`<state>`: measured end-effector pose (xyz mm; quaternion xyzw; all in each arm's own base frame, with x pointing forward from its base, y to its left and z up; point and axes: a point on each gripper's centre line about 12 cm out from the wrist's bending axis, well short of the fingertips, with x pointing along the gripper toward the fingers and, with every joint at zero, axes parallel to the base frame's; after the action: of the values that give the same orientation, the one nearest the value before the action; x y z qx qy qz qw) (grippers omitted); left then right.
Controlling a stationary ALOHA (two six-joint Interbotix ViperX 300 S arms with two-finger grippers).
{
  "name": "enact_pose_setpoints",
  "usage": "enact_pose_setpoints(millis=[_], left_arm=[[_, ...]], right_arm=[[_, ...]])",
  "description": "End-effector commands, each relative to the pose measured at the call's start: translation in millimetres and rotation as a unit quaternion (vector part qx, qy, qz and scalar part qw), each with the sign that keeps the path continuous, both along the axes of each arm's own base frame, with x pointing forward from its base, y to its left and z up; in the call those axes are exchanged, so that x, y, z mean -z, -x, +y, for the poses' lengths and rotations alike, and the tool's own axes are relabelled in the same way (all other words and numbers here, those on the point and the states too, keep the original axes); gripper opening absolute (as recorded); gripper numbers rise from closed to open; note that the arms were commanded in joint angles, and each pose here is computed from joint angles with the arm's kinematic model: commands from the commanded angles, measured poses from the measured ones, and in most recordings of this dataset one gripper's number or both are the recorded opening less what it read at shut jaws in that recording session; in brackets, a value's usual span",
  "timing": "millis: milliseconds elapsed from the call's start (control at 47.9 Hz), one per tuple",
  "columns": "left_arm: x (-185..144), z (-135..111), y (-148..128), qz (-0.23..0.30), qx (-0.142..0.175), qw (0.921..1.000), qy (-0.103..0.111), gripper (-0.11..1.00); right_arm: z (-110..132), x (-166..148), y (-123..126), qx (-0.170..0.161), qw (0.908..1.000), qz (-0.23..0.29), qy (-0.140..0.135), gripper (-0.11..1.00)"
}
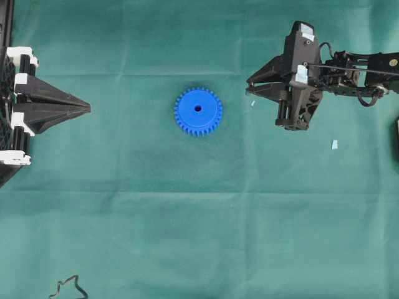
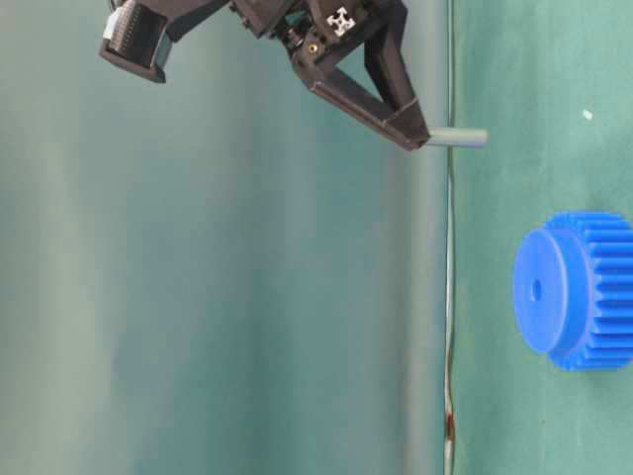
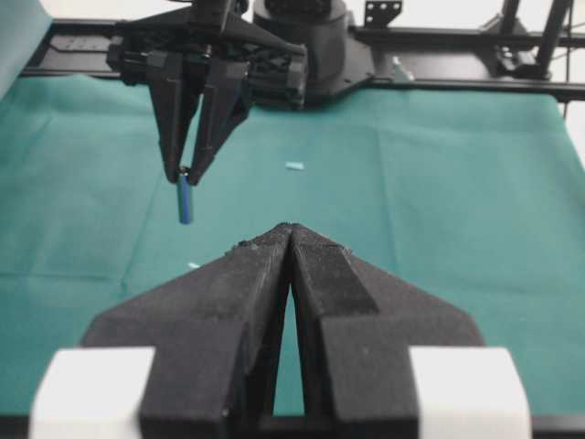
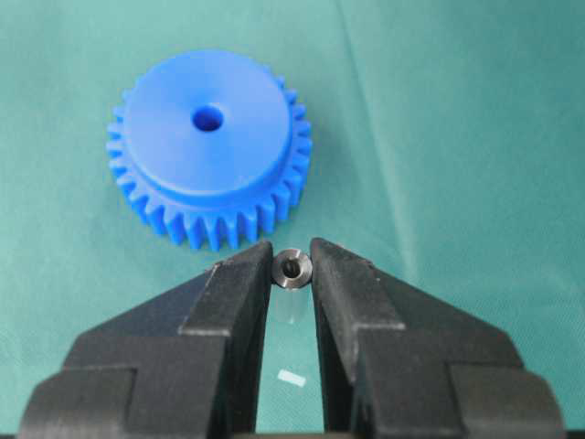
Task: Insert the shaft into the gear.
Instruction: 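Lower the right gripper and close it around the silver shaft, then carry the shaft left and position it above the blue gear's hole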
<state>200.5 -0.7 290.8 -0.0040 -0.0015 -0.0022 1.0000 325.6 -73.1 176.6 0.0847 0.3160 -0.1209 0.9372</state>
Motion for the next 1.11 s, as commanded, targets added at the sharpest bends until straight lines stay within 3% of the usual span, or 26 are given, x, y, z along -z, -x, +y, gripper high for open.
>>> enact_pose_setpoints(millis=[0,376,835,1086], left_arm=[[-10,0,-2,-0.013,0.0,0.9999,-0.001,0.0],[-9,0,-3,-0.012,0.0,0.9999,-0.001,0.0],[-9,0,-3,-0.012,0.0,0.9999,-0.001,0.0],[-9,-2,-3,-0.011,0.006,0.9999,0.0,0.0]], right_arm=[[-1,-13,-5,0.001,0.9998,-0.019,0.002,0.16],[6,-16,-14,-0.009,0.9995,-0.031,0.003,0.17],[16,-22,-94,-0.045,0.9984,-0.034,0.007,0.16],[15,-16,-102,-0.048,0.9986,-0.022,0.008,0.17]])
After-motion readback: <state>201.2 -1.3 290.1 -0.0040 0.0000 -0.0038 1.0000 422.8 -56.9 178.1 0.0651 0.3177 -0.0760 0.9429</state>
